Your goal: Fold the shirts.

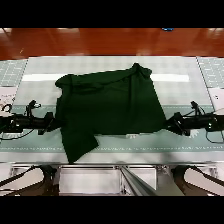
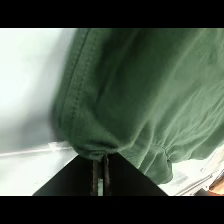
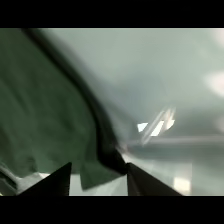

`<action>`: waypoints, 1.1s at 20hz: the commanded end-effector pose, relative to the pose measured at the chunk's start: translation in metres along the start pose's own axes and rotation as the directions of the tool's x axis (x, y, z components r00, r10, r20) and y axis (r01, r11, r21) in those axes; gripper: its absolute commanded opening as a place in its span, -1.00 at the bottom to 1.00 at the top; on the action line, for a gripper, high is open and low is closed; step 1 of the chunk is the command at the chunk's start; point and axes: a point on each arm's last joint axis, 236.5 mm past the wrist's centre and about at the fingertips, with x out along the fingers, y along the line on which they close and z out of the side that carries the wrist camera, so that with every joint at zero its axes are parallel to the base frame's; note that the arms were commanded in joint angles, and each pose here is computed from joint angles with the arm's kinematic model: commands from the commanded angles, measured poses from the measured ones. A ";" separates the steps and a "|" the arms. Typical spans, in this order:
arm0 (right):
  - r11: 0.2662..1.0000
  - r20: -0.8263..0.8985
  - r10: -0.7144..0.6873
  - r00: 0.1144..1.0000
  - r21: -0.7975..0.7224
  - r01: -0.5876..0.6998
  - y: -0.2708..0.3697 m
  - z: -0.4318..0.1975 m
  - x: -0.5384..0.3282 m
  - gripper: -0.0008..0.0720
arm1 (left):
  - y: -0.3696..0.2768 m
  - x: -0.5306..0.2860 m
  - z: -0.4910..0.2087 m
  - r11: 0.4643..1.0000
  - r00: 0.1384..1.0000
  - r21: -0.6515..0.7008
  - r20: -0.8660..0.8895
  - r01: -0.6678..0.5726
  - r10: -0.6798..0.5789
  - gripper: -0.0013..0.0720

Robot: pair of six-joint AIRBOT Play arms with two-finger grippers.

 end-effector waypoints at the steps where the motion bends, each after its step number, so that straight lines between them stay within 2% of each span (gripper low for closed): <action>1: 0.996 0.052 0.046 0.998 -0.079 -0.041 0.039 0.027 0.017 0.05 | -0.013 -0.001 0.002 0.999 0.999 -0.017 0.008 0.051 -0.051 -0.92; 3: 0.981 0.048 0.038 0.998 -0.190 -0.028 0.064 0.034 0.018 -0.91 | -0.032 -0.007 0.011 0.993 0.993 0.019 0.027 0.116 -0.117 -0.91; 5: 0.955 0.028 0.059 0.998 -0.291 -0.049 0.098 0.036 0.007 -0.91 | -0.055 -0.022 0.022 0.985 0.986 0.063 0.038 0.163 -0.165 -0.92; 8: 0.874 0.047 0.115 0.992 -0.479 -0.079 0.170 0.043 -0.049 -0.91 | -0.116 -0.075 0.053 0.948 0.959 0.226 0.125 0.222 -0.254 -0.92; 11: 0.748 0.287 0.237 0.928 -0.663 0.014 0.265 0.056 -0.162 -0.91 | -0.218 -0.176 0.076 0.845 0.863 0.495 0.317 0.203 -0.393 -0.92; 13: 0.657 0.444 0.343 0.828 -0.744 0.127 0.321 0.041 -0.246 -0.91 | -0.283 -0.253 0.067 0.761 0.768 0.643 0.445 0.083 -0.460 -0.92; 15: 0.576 0.562 0.451 0.693 -0.776 0.255 0.364 0.004 -0.328 -0.91 | -0.343 -0.331 0.038 0.668 0.628 0.741 0.555 -0.074 -0.545 -0.92; 16: 0.550 0.599 0.491 0.632 -0.776 0.309 0.376 -0.017 -0.359 -0.91 | -0.364 -0.369 0.027 0.660 0.534 0.735 0.623 -0.151 -0.572 -0.92; 17: 0.533 0.629 0.526 0.573 -0.769 0.354 0.383 -0.037 -0.385 -0.91 | -0.378 -0.400 0.016 0.690 0.448 0.707 0.674 -0.158 -0.588 -0.92; 18: 0.516 0.646 0.564 0.514 -0.762 0.391 0.389 -0.061 -0.408 -0.91 | -0.389 -0.423 0.001 0.692 0.390 0.697 0.700 -0.191 -0.598 -0.92; 20: 0.494 0.661 0.624 0.417 -0.747 0.444 0.392 -0.105 -0.440 -0.91 | -0.402 -0.449 -0.038 0.654 0.341 0.688 0.725 -0.315 -0.598 -0.92; 22: 0.484 0.679 0.642 0.356 -0.719 0.499 0.383 -0.142 -0.458 -0.91 | -0.396 -0.460 -0.072 0.636 0.299 0.630 0.775 -0.445 -0.557 -0.92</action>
